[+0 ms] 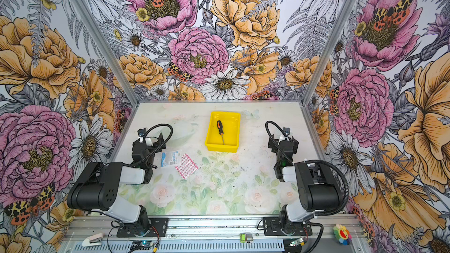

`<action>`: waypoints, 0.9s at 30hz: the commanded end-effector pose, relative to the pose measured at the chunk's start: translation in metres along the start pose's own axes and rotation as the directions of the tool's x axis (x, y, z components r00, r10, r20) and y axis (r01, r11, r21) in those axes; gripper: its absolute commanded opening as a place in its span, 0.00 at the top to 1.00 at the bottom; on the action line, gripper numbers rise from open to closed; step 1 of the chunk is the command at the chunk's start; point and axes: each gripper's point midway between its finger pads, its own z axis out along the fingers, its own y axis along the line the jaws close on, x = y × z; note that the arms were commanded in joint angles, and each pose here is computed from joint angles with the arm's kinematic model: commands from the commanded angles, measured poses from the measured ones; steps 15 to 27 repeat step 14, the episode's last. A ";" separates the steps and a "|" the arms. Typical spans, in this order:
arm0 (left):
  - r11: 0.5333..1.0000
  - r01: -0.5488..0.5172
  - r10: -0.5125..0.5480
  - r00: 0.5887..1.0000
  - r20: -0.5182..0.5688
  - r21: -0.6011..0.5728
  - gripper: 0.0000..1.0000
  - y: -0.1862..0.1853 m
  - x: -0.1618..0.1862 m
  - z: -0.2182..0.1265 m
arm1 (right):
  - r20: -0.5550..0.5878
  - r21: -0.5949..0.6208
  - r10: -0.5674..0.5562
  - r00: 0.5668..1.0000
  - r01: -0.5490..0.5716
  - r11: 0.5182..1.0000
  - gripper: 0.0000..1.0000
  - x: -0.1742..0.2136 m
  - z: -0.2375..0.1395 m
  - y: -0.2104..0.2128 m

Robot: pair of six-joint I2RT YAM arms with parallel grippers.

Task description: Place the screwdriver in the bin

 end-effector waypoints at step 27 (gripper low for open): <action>0.997 -0.019 0.019 1.000 0.001 0.076 0.01 -0.016 -0.008 0.007 | 0.028 0.013 0.027 0.999 -0.027 1.000 0.01 -0.009 0.002 -0.003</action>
